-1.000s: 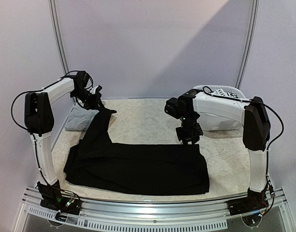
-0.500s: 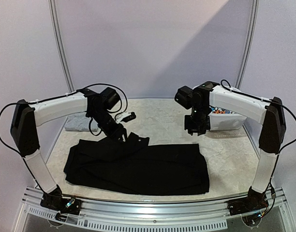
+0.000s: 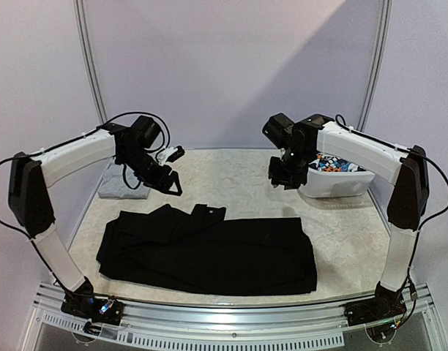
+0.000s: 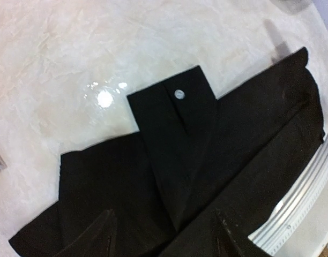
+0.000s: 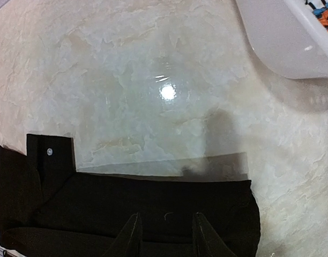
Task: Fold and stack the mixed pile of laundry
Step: Adjust the rectangle-folded shirt at the center of the board.
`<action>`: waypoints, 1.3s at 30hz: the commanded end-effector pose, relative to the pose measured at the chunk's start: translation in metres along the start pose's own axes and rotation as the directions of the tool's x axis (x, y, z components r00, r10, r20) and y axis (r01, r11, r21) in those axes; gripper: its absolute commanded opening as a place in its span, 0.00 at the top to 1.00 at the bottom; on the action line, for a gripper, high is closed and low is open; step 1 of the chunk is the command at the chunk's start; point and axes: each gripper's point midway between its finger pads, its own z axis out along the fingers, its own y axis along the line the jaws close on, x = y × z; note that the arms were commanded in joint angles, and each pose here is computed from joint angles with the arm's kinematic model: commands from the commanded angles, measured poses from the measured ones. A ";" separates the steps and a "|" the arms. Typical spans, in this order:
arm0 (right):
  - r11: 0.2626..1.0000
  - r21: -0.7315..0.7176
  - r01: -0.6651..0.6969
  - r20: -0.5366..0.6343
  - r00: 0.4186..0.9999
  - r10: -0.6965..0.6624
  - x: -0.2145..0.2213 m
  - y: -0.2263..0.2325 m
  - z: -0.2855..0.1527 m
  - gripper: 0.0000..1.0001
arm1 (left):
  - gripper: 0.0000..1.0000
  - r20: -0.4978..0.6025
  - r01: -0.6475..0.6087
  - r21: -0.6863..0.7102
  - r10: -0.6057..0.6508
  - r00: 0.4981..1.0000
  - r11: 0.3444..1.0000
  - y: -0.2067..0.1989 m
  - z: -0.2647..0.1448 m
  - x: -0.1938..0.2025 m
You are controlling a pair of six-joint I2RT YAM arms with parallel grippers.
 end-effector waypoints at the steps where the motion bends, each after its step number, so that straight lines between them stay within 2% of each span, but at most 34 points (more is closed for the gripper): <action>1: 0.999 -0.021 0.027 -0.032 0.999 -0.028 0.007 0.013 0.012 0.68 | 0.45 -0.105 0.144 0.063 -0.137 0.985 0.988 0.016 0.045 -0.008; 6: 0.999 -0.016 0.030 -0.038 0.999 -0.031 0.010 0.010 0.010 0.68 | 0.54 -0.188 0.220 0.089 -0.201 0.962 0.971 0.022 0.082 -0.016; 13: 0.996 0.031 0.080 -0.024 0.997 -0.079 0.013 -0.005 -0.004 0.68 | 0.51 -0.257 0.274 0.033 -0.257 0.932 0.961 0.042 0.123 -0.010; 18: 0.992 0.029 0.120 -0.015 0.993 -0.119 0.014 -0.012 -0.015 0.67 | 0.54 -0.257 0.286 0.051 -0.264 0.930 0.957 0.039 0.138 -0.015; 24: 0.988 0.031 0.151 -0.008 0.988 -0.151 0.020 -0.023 -0.021 0.68 | 0.61 -0.311 0.267 0.025 -0.247 0.918 0.963 0.028 0.148 -0.008; 27: 0.988 0.024 0.150 -0.001 0.989 -0.150 0.024 -0.030 -0.025 0.68 | 0.65 -0.344 0.257 -0.021 -0.248 0.906 0.966 0.028 0.155 0.003; 30: 0.986 0.036 0.162 0.017 0.987 -0.163 0.023 -0.039 -0.035 0.68 | 0.75 -0.361 0.229 -0.118 -0.256 0.897 0.966 0.038 0.158 0.014; 33: 0.985 0.036 0.170 0.037 0.984 -0.172 0.022 -0.048 -0.045 0.68 | 0.76 -0.363 0.232 -0.180 -0.284 0.887 0.956 0.048 0.159 0.020; 35: 0.986 0.027 0.167 0.046 0.985 -0.168 0.021 -0.053 -0.049 0.68 | 0.74 -0.358 0.240 -0.207 -0.302 0.883 0.948 0.052 0.160 0.021; 36: 0.986 0.027 0.167 0.047 0.985 -0.169 0.021 -0.056 -0.051 0.68 | 0.70 -0.354 0.243 -0.214 -0.307 0.883 0.946 0.053 0.159 0.020; 39: 0.983 0.033 0.182 0.061 0.981 -0.184 0.020 -0.063 -0.060 0.68 | 0.48 -0.334 0.250 -0.233 -0.318 0.887 0.940 0.053 0.155 0.015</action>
